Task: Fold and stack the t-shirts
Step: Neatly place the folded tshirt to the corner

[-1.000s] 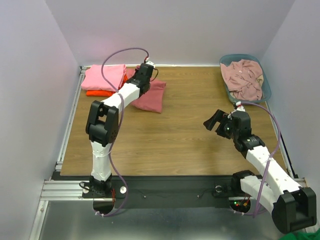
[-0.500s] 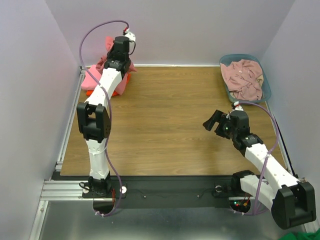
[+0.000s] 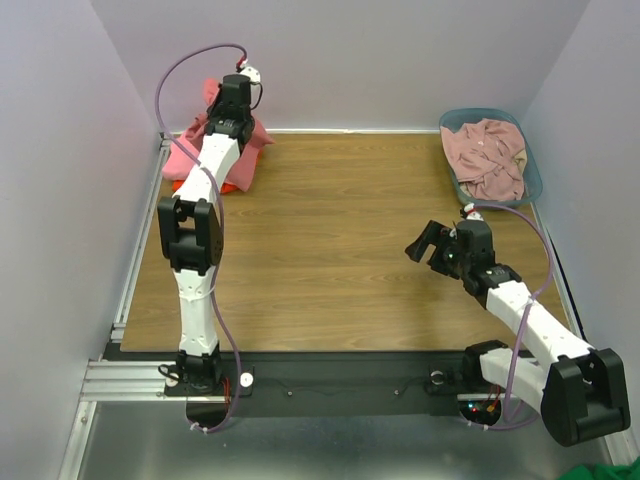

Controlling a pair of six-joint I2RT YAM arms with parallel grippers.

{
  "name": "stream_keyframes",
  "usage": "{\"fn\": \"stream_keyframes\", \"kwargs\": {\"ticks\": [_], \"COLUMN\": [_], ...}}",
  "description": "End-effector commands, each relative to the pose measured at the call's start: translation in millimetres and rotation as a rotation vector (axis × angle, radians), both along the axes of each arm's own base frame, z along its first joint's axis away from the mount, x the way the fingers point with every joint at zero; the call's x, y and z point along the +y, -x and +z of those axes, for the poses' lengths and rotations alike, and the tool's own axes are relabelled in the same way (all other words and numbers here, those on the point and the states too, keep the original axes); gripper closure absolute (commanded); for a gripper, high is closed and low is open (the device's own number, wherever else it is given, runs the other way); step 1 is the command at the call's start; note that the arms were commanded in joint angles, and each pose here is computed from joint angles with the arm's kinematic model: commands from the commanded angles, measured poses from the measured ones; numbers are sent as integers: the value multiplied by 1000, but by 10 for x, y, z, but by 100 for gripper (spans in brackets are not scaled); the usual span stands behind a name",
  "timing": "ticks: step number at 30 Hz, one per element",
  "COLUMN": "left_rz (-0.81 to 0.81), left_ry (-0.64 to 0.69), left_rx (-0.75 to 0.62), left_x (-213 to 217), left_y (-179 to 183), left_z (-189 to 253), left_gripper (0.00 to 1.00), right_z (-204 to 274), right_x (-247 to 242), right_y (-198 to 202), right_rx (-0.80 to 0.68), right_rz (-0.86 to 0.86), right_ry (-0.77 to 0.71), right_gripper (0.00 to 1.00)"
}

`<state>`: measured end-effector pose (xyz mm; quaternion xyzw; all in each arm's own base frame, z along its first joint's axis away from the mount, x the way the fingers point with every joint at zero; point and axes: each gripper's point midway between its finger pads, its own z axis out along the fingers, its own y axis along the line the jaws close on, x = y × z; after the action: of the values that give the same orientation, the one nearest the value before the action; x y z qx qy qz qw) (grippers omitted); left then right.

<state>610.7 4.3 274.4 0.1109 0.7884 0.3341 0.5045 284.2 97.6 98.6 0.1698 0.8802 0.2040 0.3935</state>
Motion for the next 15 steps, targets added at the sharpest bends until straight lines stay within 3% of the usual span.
{"fn": "stream_keyframes", "kwargs": {"ticks": [1, 7, 8, 9, 10, 15], "left_rz": [121, 241, 265, 291, 322, 401], "left_ry": [20, 61, 64, 77, 77, 159], "left_rx": [-117, -79, -83, -104, -100, -163], "left_x": [407, 864, 935, 994, 1096, 1355], "left_y": [-91, -205, -207, -223, -224, -180], "left_z": [201, -352, -388, -376, -467, -386], "left_gripper": [100, 100, 73, 18, 2, 2], "right_z": [190, 197, 184, 177, 178, 162], "right_x": [-18, -17, -25, -17, -14, -1], "right_y": [-169, -159, -155, -149, -147, -131], "right_rx": [-76, -78, -75, -74, -73, -65], "right_rz": [-13, -11, -15, -12, -9, -6], "right_ry": [13, 10, 10, 11, 8, -2], "right_gripper": [0, 0, 0, 0, 0, 0]}}
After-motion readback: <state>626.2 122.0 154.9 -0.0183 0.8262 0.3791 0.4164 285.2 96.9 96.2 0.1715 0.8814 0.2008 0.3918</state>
